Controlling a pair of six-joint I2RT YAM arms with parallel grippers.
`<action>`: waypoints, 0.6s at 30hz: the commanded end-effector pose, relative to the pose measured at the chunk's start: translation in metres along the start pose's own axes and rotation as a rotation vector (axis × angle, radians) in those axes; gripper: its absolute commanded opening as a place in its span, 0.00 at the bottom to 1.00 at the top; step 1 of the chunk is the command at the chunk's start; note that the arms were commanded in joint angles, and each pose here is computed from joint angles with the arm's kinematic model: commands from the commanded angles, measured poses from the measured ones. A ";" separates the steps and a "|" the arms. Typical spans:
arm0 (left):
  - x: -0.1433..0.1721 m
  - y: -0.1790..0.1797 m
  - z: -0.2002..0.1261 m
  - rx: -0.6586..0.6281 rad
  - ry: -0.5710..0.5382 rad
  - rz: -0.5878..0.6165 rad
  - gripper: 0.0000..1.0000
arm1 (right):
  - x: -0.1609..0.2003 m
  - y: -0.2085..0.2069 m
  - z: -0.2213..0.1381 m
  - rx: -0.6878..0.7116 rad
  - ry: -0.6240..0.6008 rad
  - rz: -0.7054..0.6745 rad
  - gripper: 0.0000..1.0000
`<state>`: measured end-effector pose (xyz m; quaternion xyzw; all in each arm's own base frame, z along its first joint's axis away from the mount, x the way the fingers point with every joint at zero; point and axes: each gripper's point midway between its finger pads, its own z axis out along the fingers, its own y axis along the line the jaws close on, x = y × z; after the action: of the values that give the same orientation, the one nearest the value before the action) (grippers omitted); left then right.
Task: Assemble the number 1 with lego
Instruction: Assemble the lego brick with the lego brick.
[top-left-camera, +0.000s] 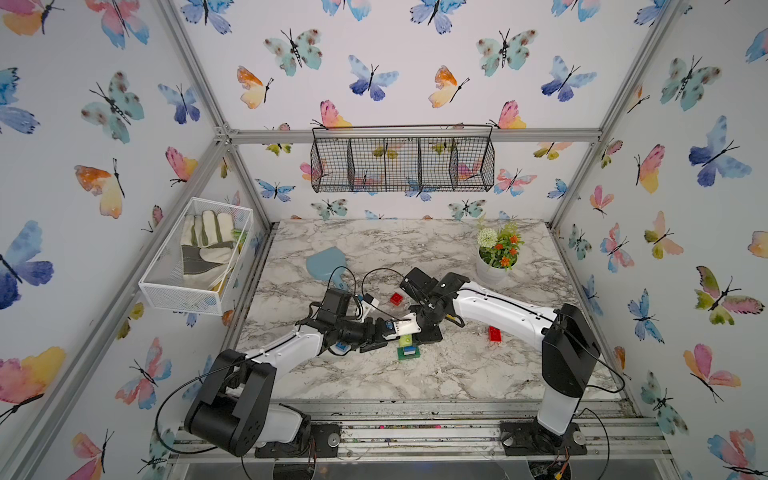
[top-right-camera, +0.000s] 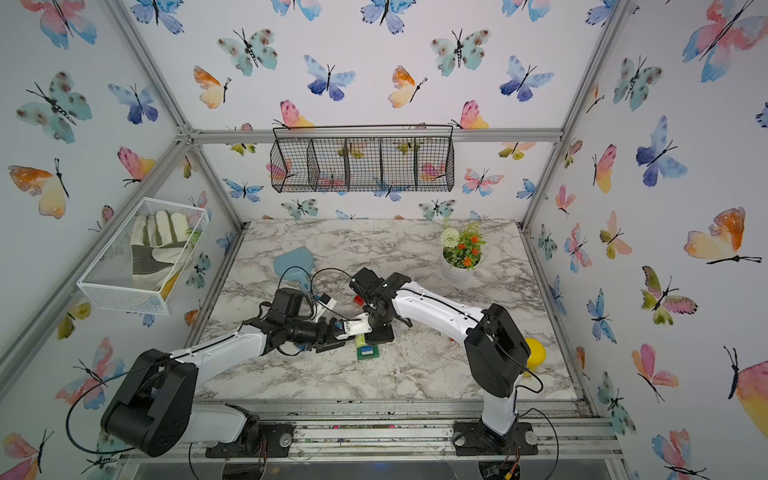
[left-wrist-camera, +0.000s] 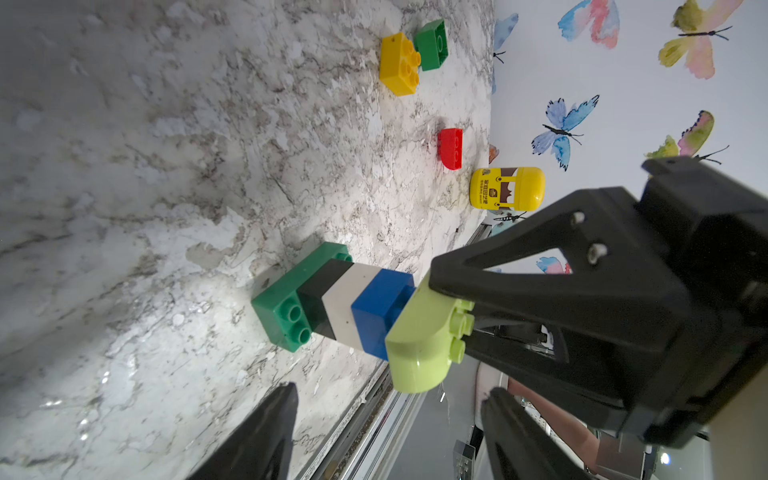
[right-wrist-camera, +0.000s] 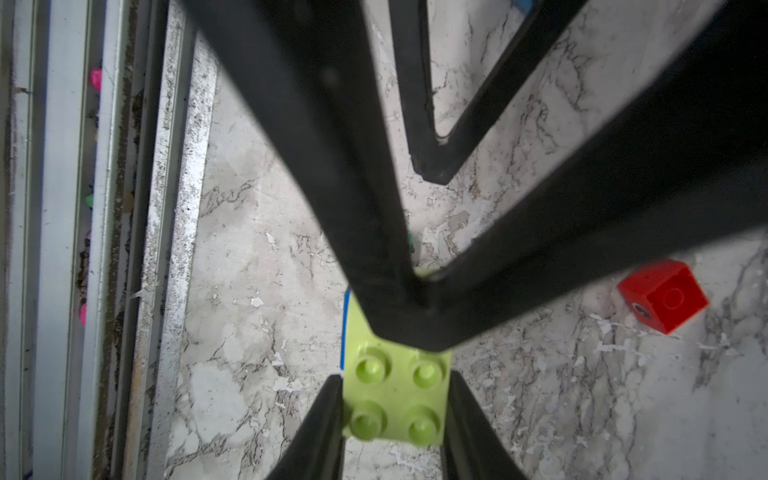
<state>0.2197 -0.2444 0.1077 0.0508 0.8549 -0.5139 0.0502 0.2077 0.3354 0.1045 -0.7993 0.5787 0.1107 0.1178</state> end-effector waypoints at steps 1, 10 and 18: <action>0.000 -0.011 0.002 0.041 0.000 0.034 0.72 | -0.022 0.009 -0.004 -0.017 -0.094 -0.034 0.02; -0.001 -0.005 -0.004 0.028 -0.035 0.009 0.69 | -0.012 0.008 0.004 0.015 -0.054 -0.043 0.02; -0.001 -0.008 -0.010 0.066 -0.052 0.014 0.72 | -0.022 0.000 -0.015 0.073 -0.091 -0.058 0.02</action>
<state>0.2205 -0.2400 0.1086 0.0363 0.8497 -0.5222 0.0634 0.2027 0.3454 0.1049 -0.8036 0.5643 0.1186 0.1476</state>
